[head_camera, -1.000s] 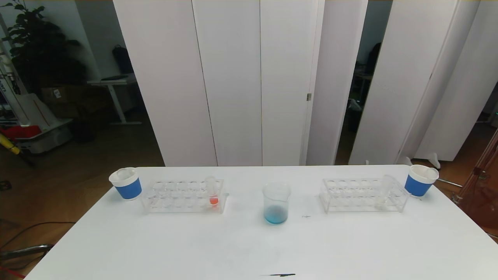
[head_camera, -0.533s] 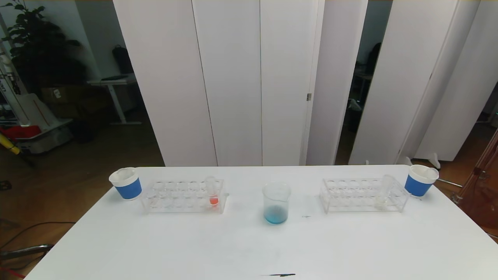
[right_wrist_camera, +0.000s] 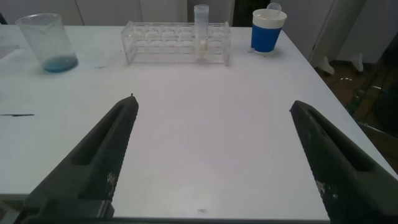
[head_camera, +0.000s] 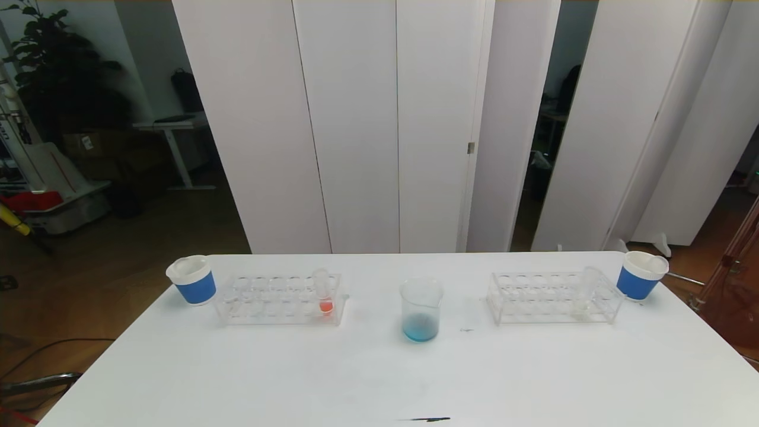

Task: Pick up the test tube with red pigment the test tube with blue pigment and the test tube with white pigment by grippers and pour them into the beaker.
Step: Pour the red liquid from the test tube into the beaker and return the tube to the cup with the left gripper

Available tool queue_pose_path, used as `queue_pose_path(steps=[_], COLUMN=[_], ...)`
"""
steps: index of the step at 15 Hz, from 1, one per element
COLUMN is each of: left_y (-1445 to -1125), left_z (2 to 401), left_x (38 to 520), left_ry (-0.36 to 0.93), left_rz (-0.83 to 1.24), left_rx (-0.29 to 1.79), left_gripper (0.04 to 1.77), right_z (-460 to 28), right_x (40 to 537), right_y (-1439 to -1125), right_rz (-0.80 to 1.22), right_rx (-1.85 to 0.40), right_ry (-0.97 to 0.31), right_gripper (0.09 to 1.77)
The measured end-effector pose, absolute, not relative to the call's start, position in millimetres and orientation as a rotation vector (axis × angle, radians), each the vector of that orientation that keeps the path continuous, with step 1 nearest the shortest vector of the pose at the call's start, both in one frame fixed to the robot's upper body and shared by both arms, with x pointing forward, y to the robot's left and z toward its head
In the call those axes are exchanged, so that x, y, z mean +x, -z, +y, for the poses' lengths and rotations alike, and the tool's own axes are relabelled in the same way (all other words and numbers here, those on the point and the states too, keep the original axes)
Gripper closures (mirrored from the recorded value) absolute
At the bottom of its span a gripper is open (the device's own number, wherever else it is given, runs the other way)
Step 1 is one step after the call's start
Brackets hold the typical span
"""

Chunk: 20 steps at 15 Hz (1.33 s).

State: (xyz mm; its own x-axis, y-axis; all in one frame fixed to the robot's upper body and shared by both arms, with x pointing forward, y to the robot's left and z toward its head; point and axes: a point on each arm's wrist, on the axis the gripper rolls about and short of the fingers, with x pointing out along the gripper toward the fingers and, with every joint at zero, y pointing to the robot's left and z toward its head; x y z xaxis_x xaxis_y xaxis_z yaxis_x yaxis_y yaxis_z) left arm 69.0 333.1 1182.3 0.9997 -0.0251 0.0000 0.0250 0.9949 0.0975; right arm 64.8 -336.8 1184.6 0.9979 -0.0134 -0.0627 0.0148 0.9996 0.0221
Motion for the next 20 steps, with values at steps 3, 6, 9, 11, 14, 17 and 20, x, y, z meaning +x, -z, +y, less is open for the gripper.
queue_pose_path(steps=[3,6,9,11,14,17,20], left_y=[-1182.4,-1182.3,-1182.3,-1182.3,-1182.3,-1182.3,-1182.5], left_z=[333.1,333.1,333.1,333.1,333.1,333.1,333.0], left_x=[69.0,69.0,69.0,69.0,69.0,69.0,69.0], left_ry=[0.025,0.025,0.026,0.026,0.025,0.026,0.03], left_rz=[-0.002,-0.001,-0.001,-0.001,-0.001,-0.001,-0.003], left_rx=[0.097,0.098,0.1,0.099,0.097,0.097,0.101], left_gripper=[0.06,0.06,0.06,0.06,0.06,0.06,0.06], right_z=[-336.8,-336.8,-336.8,-336.8,-336.8,-336.8,-336.8], right_x=[64.8,64.8,64.8,64.8,64.8,64.8,64.8], right_y=[-1184.6,-1184.6,-1184.6,-1184.6,-1184.6,-1184.6,-1184.6], right_rz=[0.063,0.063,0.063,0.063,0.063,0.063,0.063], right_rx=[0.023,0.023,0.023,0.022,0.023,0.023,0.023], right_ry=[0.014,0.015,0.014,0.014,0.015,0.015,0.015], right_gripper=[0.11,0.11,0.11,0.11,0.11,0.11,0.11])
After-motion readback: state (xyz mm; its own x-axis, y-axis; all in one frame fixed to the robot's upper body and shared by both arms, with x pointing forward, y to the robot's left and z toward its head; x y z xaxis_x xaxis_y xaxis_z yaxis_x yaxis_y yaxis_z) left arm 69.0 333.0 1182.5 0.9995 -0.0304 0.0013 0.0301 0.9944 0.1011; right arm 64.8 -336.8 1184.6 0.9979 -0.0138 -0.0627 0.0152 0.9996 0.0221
